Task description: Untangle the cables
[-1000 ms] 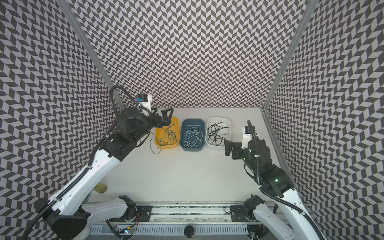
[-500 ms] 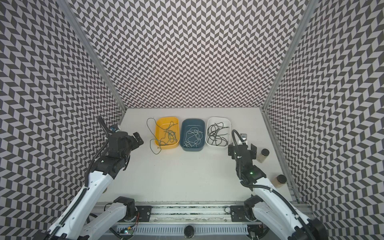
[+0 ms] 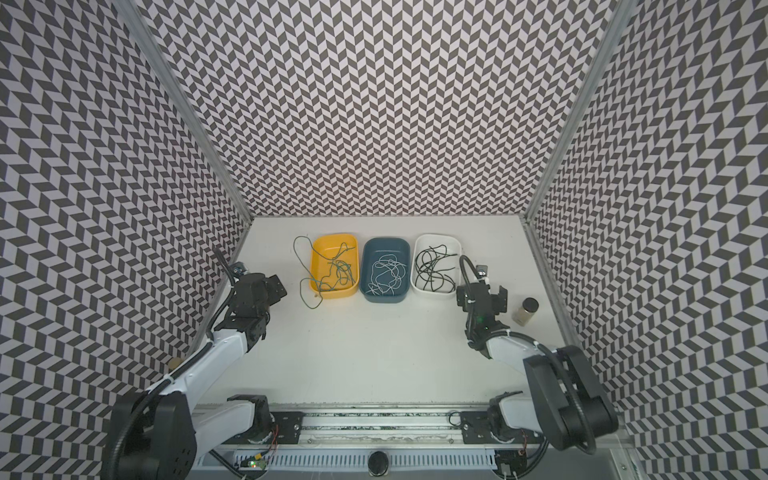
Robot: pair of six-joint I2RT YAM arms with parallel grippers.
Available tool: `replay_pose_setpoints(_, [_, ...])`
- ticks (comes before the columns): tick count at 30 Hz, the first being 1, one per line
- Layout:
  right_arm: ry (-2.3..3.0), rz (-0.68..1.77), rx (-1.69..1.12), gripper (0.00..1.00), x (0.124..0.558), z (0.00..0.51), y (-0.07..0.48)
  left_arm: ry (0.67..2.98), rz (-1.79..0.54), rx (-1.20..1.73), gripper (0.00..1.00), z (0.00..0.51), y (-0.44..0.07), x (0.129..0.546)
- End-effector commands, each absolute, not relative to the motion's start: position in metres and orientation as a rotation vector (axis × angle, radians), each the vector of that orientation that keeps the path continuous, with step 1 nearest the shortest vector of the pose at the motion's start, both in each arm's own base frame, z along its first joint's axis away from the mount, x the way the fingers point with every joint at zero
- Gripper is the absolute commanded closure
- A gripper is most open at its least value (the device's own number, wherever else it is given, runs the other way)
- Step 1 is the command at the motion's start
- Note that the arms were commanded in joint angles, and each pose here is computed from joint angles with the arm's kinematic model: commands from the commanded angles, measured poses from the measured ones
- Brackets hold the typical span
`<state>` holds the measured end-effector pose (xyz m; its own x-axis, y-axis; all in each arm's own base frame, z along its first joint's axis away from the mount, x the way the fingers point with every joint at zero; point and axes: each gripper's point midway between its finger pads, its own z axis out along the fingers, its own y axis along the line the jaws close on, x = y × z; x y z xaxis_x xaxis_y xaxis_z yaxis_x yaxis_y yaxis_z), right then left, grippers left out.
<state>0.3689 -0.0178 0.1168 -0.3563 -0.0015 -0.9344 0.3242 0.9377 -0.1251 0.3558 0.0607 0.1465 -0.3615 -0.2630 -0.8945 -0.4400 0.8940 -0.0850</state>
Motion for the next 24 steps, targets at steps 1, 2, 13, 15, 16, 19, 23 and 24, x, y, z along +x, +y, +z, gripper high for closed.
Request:
replay_pose_setpoints(1, [1.795,-0.281,0.159,0.0,0.386,0.139,-0.008,1.865,0.233,-0.395,0.0,0.158,0.059,0.379])
replay_pose_setpoints(2, [1.796,-0.267,0.166,0.0,0.387,0.135,-0.01,1.862,0.229,-0.389,0.0,0.152,0.06,0.382])
replay_pose_setpoints(13, [1.822,-0.162,0.162,0.0,0.404,0.111,-0.015,1.844,0.15,-0.234,0.0,0.11,0.045,0.408])
replay_pose_setpoints(15, [1.813,-0.157,0.162,0.0,0.404,0.113,-0.016,1.871,0.145,-0.242,0.0,0.108,0.046,0.407])
replay_pose_setpoints(16, [1.819,-0.157,0.16,0.0,0.403,0.112,-0.016,1.85,0.147,-0.236,0.0,0.109,0.045,0.407])
replay_pose_setpoints(19, [1.814,-0.157,0.16,0.0,0.403,0.113,-0.016,1.858,0.149,-0.237,0.0,0.11,0.045,0.407])
replay_pose_setpoints(23, [1.813,-0.159,0.157,0.0,0.403,0.113,-0.015,1.841,0.154,-0.233,0.0,0.112,0.044,0.405])
replay_pose_setpoints(24, [1.814,-0.159,0.152,0.0,0.403,0.112,-0.015,1.843,0.155,-0.234,0.0,0.111,0.045,0.405])
